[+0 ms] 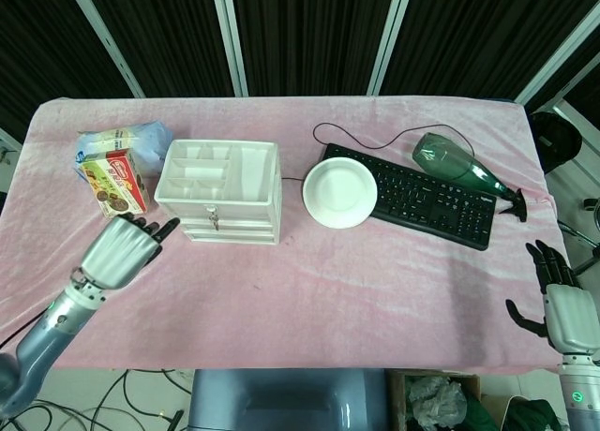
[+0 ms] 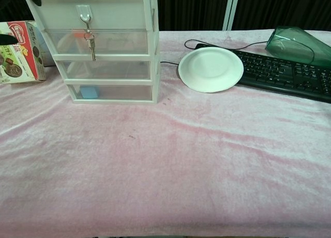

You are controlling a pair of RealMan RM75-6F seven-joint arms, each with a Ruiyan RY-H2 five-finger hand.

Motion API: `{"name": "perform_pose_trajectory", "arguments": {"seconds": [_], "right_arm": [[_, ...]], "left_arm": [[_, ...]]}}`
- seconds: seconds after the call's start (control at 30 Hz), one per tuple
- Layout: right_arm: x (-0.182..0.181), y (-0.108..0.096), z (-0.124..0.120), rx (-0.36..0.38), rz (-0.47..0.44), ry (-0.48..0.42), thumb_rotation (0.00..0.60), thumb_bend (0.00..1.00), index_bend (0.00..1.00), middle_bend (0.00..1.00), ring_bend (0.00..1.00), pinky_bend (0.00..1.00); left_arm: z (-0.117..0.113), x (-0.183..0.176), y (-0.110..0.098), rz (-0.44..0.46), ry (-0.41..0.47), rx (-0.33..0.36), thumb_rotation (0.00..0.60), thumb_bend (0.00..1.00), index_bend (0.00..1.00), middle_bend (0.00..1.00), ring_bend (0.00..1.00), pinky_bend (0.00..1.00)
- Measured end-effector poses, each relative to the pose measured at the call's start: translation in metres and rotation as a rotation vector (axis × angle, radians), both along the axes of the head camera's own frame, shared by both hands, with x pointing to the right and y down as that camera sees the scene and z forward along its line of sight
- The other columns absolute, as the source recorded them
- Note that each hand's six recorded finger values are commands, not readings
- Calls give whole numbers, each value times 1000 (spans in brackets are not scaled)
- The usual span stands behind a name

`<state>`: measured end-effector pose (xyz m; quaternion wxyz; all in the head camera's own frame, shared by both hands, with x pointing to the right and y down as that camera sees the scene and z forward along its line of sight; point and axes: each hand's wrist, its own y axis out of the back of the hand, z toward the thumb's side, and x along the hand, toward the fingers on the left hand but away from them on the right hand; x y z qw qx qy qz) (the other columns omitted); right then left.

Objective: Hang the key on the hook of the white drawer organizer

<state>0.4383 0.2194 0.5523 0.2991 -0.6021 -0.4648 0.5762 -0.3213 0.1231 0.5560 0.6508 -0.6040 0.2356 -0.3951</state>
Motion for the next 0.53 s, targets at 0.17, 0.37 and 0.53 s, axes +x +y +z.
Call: {"name": "perform_pose_trajectory", "arguments": {"seconds": [0.17, 0.37, 0.53], "right_arm": [[0, 0, -1, 4, -7, 10, 600, 265, 0, 0, 0, 151], [-1, 1, -1, 8, -20, 22, 600, 266, 0, 0, 0, 151], [-1, 1, -1, 13, -24, 28, 600, 265, 0, 0, 0, 151]], "left_arm": [[-8, -40, 32, -147, 22, -39, 600, 64, 15, 134, 186, 264], [-11, -87, 75, -360, 21, -149, 600, 7, 0, 0, 35, 118], [-17, -114, 100, -520, 88, -179, 600, 7, 0, 0, 35, 108]]}}
